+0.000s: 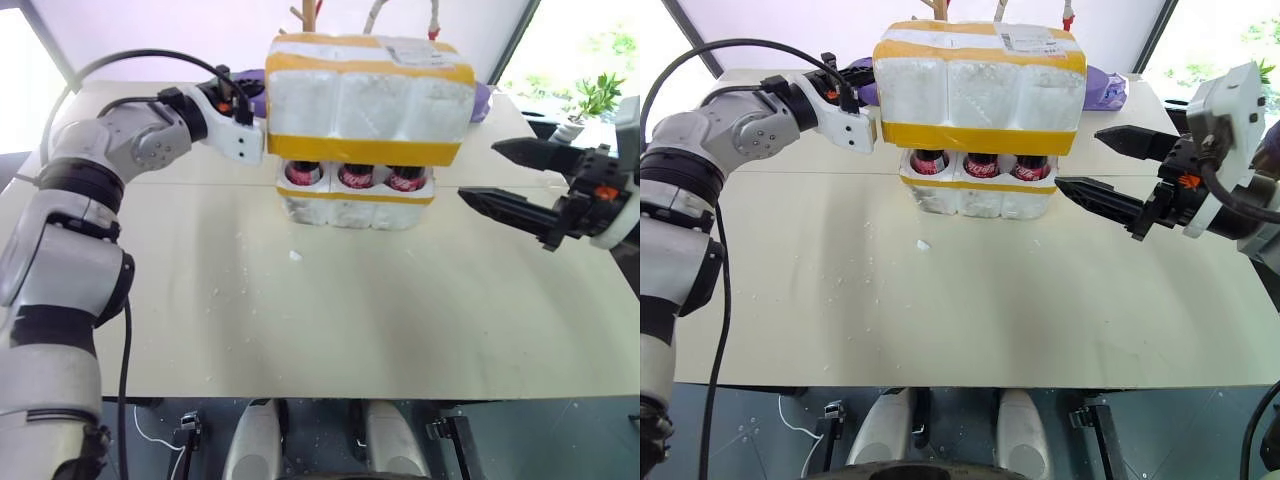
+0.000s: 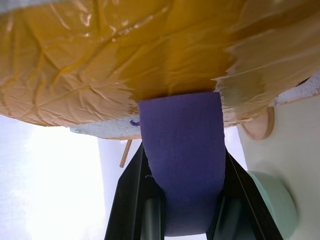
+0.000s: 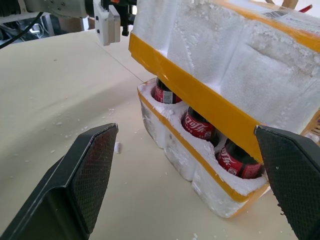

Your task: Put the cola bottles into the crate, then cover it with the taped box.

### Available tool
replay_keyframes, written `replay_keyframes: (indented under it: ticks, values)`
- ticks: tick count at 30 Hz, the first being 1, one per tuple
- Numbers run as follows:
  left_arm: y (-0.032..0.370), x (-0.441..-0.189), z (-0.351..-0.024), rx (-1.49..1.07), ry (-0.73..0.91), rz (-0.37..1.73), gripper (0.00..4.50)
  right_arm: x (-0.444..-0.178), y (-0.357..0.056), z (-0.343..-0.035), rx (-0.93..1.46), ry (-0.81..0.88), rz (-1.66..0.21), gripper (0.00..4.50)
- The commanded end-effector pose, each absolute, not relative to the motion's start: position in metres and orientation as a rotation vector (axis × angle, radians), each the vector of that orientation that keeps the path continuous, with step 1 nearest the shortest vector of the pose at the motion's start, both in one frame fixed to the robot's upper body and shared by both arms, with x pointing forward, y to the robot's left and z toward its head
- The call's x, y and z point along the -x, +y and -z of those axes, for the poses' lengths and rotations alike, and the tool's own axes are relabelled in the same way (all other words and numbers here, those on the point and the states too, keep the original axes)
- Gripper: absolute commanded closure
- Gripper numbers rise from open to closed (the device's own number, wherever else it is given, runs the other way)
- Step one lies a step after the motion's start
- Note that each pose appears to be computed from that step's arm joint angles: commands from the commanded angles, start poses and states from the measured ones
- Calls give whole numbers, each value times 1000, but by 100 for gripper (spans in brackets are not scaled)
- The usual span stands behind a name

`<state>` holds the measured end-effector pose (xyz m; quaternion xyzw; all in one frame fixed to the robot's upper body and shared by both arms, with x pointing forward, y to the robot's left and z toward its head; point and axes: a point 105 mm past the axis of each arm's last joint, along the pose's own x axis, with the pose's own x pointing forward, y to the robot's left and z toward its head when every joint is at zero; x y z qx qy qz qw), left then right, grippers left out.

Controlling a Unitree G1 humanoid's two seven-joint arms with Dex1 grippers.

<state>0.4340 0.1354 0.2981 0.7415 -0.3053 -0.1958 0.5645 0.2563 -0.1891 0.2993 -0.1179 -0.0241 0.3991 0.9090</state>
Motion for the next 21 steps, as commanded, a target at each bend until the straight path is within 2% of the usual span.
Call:
replay_keyframes:
  ticks: [1, 8, 15, 18, 21]
  values:
    - [138, -429, -305, -1743, -768, 434, 414, -254, -190, -308, 273, -91, -816, 0]
    - [149, -426, -288, -1753, -734, 488, 66, -256, -190, -308, 268, -94, -817, 0]
    - [173, -405, -267, -1740, -737, 576, 66, -257, -191, -305, 262, -83, -817, 0]
    - [195, -391, -248, -1684, -644, 669, 66, -257, -191, -303, 261, -78, -818, 0]
    - [227, -387, -232, -1483, -394, 703, 66, -257, -195, -300, 261, -64, -811, 0]
